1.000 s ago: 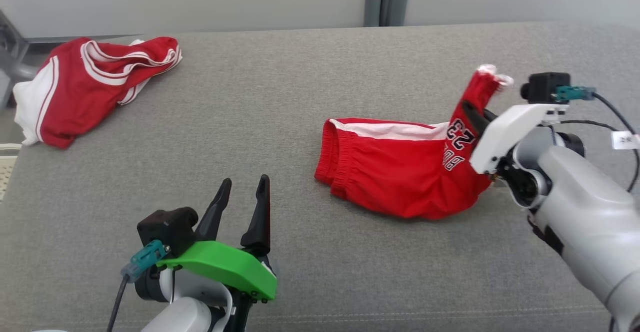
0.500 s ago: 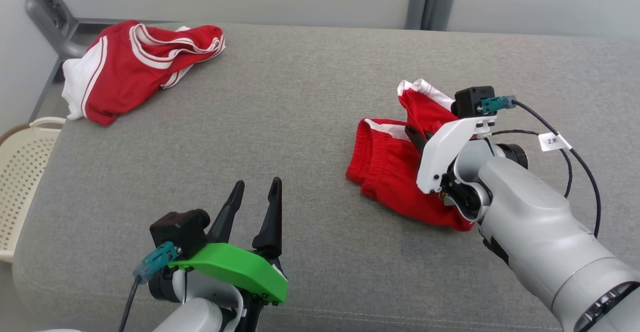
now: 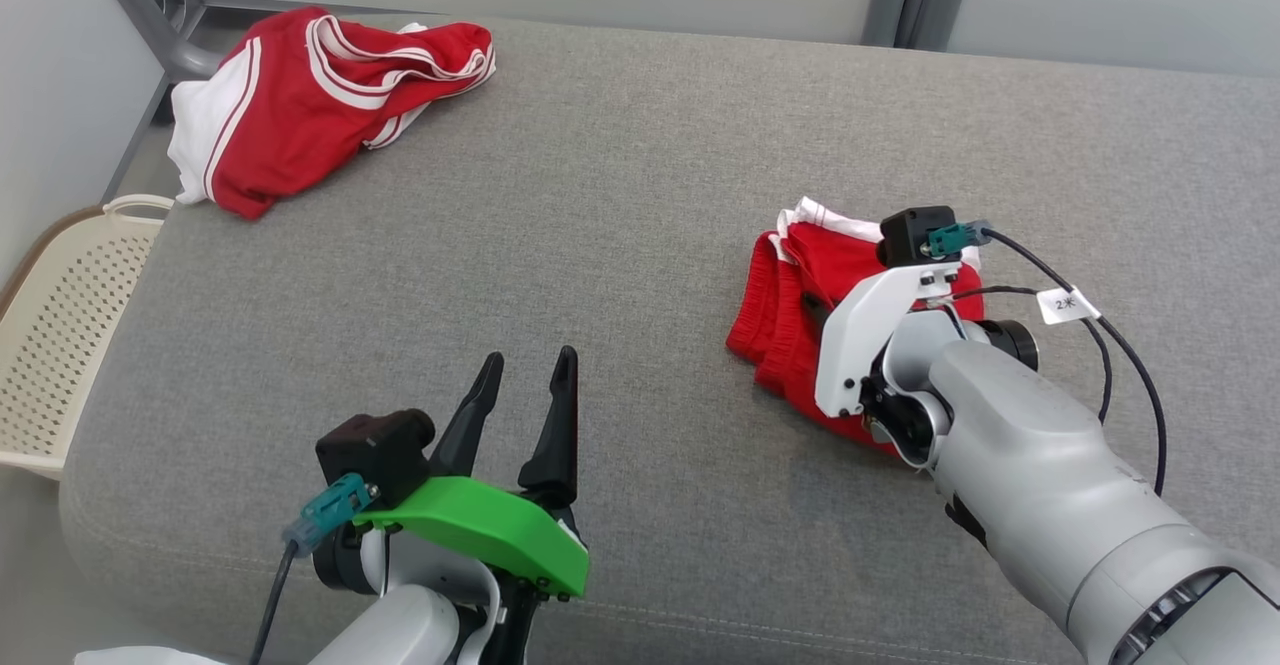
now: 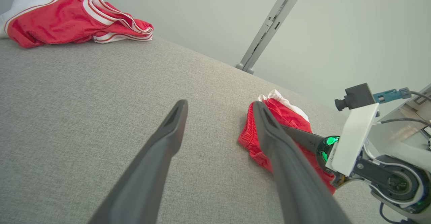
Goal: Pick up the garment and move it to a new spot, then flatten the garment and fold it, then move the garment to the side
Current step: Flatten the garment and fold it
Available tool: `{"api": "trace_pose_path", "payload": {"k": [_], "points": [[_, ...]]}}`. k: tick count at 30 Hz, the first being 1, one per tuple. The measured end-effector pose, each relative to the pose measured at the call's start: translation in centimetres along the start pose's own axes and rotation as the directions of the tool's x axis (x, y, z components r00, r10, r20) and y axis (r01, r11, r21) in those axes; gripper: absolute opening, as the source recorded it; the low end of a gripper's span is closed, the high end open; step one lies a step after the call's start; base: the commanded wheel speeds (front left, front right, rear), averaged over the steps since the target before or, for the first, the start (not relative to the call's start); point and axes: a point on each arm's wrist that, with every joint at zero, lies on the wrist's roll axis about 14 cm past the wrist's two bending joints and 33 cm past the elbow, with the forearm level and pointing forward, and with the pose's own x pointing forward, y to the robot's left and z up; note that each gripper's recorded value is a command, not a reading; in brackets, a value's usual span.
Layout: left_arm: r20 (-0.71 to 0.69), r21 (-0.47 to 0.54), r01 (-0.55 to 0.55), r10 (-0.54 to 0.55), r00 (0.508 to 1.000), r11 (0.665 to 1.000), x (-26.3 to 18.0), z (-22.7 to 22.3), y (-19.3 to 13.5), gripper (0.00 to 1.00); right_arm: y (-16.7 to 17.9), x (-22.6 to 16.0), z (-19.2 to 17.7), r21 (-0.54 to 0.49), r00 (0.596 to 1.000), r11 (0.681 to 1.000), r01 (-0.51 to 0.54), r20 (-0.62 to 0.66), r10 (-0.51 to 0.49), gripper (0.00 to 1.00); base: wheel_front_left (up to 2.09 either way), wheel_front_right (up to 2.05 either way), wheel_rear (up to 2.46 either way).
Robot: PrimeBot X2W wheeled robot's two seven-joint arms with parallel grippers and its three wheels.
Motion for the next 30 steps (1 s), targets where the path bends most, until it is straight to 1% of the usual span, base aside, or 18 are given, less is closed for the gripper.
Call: {"api": "trace_pose_path", "payload": {"k": [1,2,3,9,14,17,21,22,23,24,25,26,30], "points": [[0.000,0.000,0.000,0.000,1.000,1.000,0.0,0.0,0.0,1.00,0.1,0.0,0.0,-0.005,1.000,1.000,0.001,0.000,-0.001,0.37,0.00,0.00,0.00],[-0.001,-0.001,0.000,0.000,1.000,1.000,0.0,0.0,0.0,1.00,0.1,0.0,0.0,-0.008,1.000,1.000,0.000,-0.001,0.000,0.67,0.00,0.00,0.00],[-0.001,-0.001,0.001,-0.001,1.000,1.000,0.0,-0.1,-0.1,1.00,0.3,0.0,0.0,-0.009,1.000,1.000,-0.002,0.002,0.002,1.00,0.00,0.00,0.00],[-0.004,0.000,0.022,-0.022,1.000,1.000,0.2,-0.1,-0.7,1.00,1.5,-0.6,1.2,-0.025,0.998,0.999,-0.032,0.052,0.033,1.00,0.00,0.00,0.00],[-0.008,0.001,0.049,-0.049,0.999,0.999,0.4,-0.2,-1.6,1.00,1.6,-1.7,3.8,-0.034,0.988,0.999,-0.043,0.149,0.048,1.00,0.00,0.00,0.00],[-0.018,0.001,0.068,-0.068,0.998,0.998,0.4,-0.5,-2.3,1.00,0.4,-2.9,5.7,-0.031,0.975,0.999,-0.023,0.221,0.030,1.00,0.00,0.00,0.00],[-0.024,0.003,0.098,-0.097,0.995,0.995,0.5,-0.6,-3.3,1.00,-2.7,-5.0,7.7,-0.017,0.953,0.999,0.039,0.300,-0.032,1.00,0.00,0.00,0.00],[-0.026,0.003,0.104,-0.104,0.994,0.995,0.5,-0.7,-3.5,1.00,-3.6,-5.5,8.0,-0.010,0.948,0.998,0.060,0.312,-0.053,0.76,0.00,0.00,0.00],[-0.027,0.003,0.112,-0.112,0.993,0.994,0.5,-0.7,-3.8,1.00,-4.6,-6.1,8.2,-0.003,0.943,0.997,0.082,0.324,-0.077,0.41,0.00,0.00,0.00],[-0.030,0.003,0.118,-0.117,0.993,0.993,0.5,-0.8,-4.0,1.00,-5.6,-6.6,8.3,0.004,0.939,0.995,0.102,0.329,-0.098,0.22,0.00,0.00,0.00],[-0.032,0.003,0.122,-0.122,0.992,0.992,0.5,-0.8,-4.1,1.00,-6.4,-7.0,8.1,0.011,0.937,0.993,0.121,0.329,-0.118,0.02,0.00,0.00,0.00],[-0.034,0.003,0.126,-0.126,0.991,0.992,0.5,-0.9,-4.3,1.00,-7.1,-7.2,7.8,0.018,0.936,0.991,0.134,0.325,-0.133,0.00,0.00,0.00,0.00],[-0.051,0.003,0.131,-0.131,0.990,0.991,0.4,-1.4,-4.4,1.00,-8.8,-7.5,6.5,0.043,0.941,0.986,0.162,0.294,-0.168,0.00,0.00,0.00,0.00]]}}
